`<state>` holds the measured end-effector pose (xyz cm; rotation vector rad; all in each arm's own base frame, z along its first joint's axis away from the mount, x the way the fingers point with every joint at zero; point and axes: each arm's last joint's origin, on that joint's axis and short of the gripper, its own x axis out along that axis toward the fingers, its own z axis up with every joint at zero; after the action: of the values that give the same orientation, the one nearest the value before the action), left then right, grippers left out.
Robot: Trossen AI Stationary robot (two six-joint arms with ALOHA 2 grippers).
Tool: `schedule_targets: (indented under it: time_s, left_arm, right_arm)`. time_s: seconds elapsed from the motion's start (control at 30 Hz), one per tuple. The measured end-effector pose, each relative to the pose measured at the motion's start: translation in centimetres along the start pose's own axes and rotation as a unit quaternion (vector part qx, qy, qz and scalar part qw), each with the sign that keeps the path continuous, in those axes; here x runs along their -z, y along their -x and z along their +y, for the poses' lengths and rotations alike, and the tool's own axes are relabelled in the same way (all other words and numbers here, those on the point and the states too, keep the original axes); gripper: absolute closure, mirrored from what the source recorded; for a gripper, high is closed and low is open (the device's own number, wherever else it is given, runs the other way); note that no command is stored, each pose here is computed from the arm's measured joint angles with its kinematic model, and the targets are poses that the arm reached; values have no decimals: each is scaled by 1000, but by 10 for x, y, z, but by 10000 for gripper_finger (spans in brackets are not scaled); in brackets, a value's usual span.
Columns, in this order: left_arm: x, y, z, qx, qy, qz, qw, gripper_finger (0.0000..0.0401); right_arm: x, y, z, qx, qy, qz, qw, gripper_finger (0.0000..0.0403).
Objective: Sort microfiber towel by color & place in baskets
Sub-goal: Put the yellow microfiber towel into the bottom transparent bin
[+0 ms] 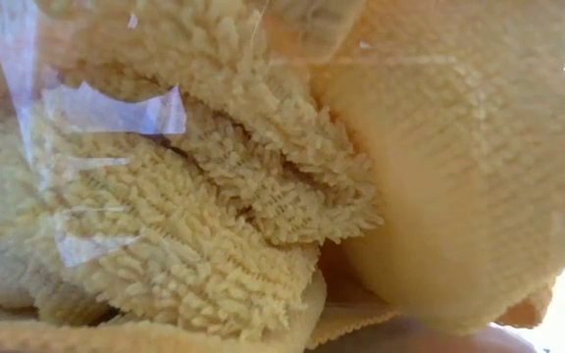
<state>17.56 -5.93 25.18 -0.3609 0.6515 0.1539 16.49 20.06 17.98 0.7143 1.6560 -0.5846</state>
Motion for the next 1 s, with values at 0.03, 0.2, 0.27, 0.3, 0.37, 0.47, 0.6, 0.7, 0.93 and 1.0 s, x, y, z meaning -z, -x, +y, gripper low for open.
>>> schedule_targets:
  time_s: [0.03,0.2,0.27,0.3,0.37,0.47,0.6,0.7,0.93,1.0]
  left_arm:
    - [0,0,0,1,0,1,1000,327]
    - [0,0,0,9,2,6,1000,327]
    - [0,0,0,9,1,6,1000,327]
    - [0,0,0,9,1,7,1000,327]
    - [1,0,0,8,-1,9,1000,327]
    - [2,0,0,8,-11,15,1000,327]
    - [2,0,0,18,-33,22,999,327]
    - [2,0,-1,25,-38,26,999,327]
    - [3,0,-1,26,-38,27,999,327]
    - [3,0,-1,26,-38,27,999,327]
  right_arm:
    - [-1,-4,1,1,-2,1,1000,148]
    - [-2,-17,8,-6,-4,1,1000,186]
    - [-2,-20,11,-14,-3,2,1000,224]
    - [-1,-20,12,-21,-5,4,1000,248]
    - [1,-20,15,-36,-7,5,999,305]
    - [7,-14,19,-45,-11,5,999,382]
    - [20,7,25,-41,-44,-17,998,375]
    - [33,33,30,-38,-61,-50,996,384]
    - [52,109,37,-89,-85,-159,980,397]
    - [52,127,41,-112,-72,-201,971,399]
